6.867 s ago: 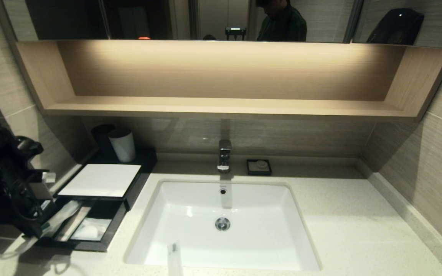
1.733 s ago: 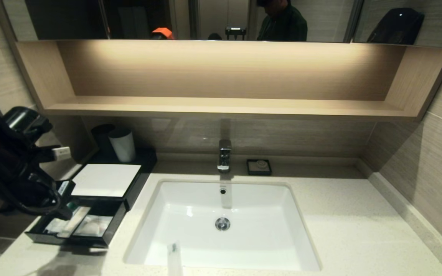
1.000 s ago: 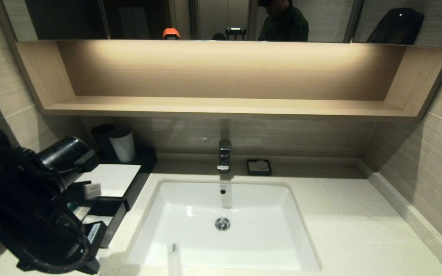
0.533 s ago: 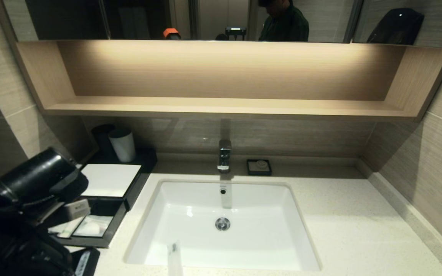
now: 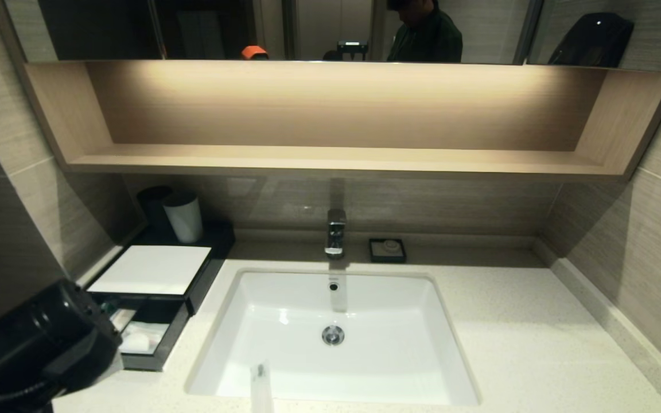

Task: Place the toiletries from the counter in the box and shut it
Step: Pick up the bathroom toiletry

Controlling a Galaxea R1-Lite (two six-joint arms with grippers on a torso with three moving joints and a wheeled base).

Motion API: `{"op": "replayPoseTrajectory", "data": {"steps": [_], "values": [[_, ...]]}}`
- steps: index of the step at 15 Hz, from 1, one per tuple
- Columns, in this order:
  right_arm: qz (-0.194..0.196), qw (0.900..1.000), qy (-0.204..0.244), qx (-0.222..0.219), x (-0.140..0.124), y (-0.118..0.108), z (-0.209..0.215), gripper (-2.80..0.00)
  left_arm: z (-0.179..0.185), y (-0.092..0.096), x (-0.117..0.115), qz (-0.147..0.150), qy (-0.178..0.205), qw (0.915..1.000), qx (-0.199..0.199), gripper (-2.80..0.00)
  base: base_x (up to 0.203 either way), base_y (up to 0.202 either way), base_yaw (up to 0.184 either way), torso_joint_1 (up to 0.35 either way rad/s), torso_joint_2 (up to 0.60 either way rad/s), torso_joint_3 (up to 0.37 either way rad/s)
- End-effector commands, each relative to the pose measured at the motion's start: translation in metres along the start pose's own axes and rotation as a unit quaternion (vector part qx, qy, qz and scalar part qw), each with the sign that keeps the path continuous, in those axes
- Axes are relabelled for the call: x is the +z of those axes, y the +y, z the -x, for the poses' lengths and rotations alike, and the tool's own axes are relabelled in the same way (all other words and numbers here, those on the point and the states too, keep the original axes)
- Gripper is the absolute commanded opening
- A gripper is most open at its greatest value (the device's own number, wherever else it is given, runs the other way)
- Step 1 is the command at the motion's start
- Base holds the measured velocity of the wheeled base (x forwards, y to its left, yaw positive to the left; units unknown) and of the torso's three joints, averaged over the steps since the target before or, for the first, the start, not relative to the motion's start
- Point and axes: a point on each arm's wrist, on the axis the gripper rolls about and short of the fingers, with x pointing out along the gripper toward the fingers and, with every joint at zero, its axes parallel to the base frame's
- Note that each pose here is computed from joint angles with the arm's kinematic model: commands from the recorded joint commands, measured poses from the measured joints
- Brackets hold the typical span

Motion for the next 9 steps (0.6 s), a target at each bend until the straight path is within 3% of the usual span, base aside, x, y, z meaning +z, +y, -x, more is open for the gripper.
{"op": "replayPoseTrajectory", "data": {"steps": [1,6,9], "values": [[0.000,1.000,0.000,0.000,0.000,0.000,0.000,-2.80,-0.016,0.003,-0.004,-0.008,0.018,0.9996,0.018,-2.80,0.000,0.000,0.000,0.000,0.00,0.000],[0.000,1.000,0.000,0.000,0.000,0.000,0.000,-2.80,-0.020,-0.003,-0.002,-0.006,0.019,0.9997,0.016,-2.80,0.000,0.000,0.000,0.000,0.00,0.000],[0.000,1.000,0.000,0.001,0.000,0.000,0.000,-2.80,-0.028,-0.017,-0.007,0.010,0.014,0.9984,0.053,-2.80,0.000,0.000,0.000,0.000,0.00,0.000]]}}
